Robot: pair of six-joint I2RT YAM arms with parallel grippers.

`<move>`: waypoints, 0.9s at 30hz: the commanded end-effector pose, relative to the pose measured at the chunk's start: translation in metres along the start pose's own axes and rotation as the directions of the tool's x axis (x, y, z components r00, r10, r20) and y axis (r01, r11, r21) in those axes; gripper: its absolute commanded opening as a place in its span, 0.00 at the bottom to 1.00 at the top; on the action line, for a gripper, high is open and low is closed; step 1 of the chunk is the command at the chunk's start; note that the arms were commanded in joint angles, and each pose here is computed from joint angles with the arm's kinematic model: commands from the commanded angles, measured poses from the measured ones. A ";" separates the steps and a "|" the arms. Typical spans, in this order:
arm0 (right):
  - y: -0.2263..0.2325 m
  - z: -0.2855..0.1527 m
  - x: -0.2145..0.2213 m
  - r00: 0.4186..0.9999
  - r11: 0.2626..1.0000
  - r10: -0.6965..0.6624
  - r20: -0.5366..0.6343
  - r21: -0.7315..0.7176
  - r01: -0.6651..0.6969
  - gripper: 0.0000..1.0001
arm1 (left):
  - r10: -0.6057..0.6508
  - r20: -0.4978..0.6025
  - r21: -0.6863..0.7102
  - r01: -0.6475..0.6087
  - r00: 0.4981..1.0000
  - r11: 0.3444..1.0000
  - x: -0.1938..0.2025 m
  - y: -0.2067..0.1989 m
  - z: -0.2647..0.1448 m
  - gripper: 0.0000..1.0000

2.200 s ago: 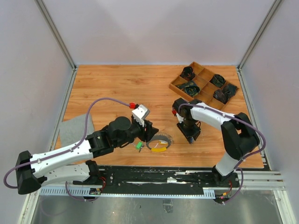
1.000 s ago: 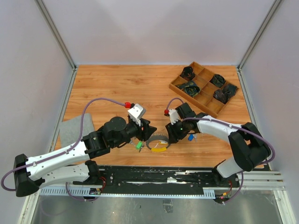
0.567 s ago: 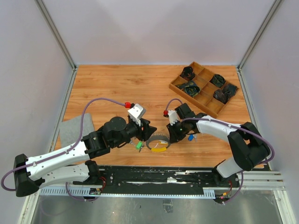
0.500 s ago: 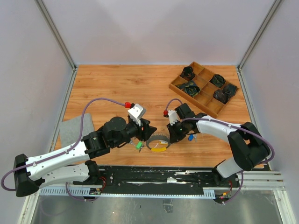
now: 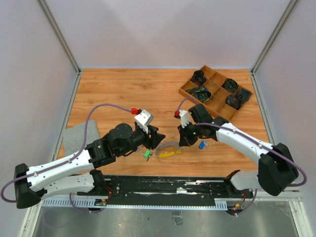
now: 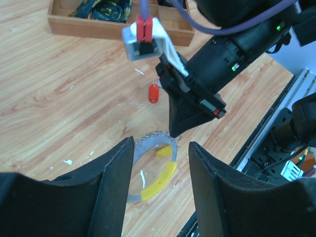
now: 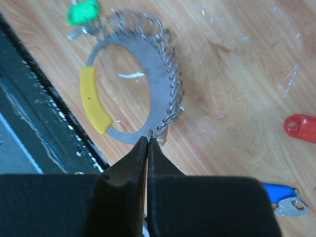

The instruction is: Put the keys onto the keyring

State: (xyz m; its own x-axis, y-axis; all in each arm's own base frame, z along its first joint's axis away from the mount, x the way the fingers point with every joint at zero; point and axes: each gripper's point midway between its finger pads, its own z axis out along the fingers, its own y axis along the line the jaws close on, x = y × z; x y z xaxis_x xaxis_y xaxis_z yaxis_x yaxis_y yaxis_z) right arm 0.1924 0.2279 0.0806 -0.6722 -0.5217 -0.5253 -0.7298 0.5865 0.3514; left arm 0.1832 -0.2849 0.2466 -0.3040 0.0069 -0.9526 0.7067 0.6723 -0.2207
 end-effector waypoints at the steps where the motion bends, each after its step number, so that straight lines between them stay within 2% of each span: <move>1: 0.033 -0.034 -0.026 0.997 0.997 -0.022 0.069 -0.077 0.027 0.01 | 0.008 0.091 0.033 -0.011 0.996 0.999 -0.037 -0.007 -0.011 0.54; 9: 0.074 -0.095 -0.076 0.970 0.985 -0.059 0.237 -0.141 0.094 0.01 | 0.049 0.193 0.098 -0.069 0.980 0.993 -0.077 -0.021 -0.027 0.63; 12: 0.096 -0.118 -0.091 0.938 0.962 -0.127 0.322 -0.191 0.196 0.00 | 0.071 0.233 0.132 -0.103 0.970 0.986 -0.091 -0.029 -0.030 0.65; 16: 0.112 -0.145 -0.100 0.863 0.915 -0.267 0.428 -0.169 0.366 0.01 | 0.106 0.276 0.198 -0.164 0.955 0.966 -0.106 -0.045 -0.034 0.65; 20: 0.127 -0.173 -0.108 0.753 0.854 -0.388 0.532 -0.101 0.511 0.00 | 0.117 0.324 0.280 -0.213 0.939 0.936 -0.124 -0.065 -0.041 0.59; 27: 0.165 -0.222 -0.116 0.575 0.726 -0.492 0.653 -0.057 0.686 0.00 | 0.101 0.406 0.384 -0.270 0.908 0.883 -0.167 -0.094 -0.062 0.56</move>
State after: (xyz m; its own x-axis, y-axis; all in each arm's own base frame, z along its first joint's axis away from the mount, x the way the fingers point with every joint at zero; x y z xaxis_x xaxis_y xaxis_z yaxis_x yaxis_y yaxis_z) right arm 0.1464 0.2462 0.3282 -0.1375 -0.2738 -0.9519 -0.9814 0.1674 0.0936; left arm 0.1436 -0.3027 0.3936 -0.0197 -0.1457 -0.9891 0.9161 0.3936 -0.0762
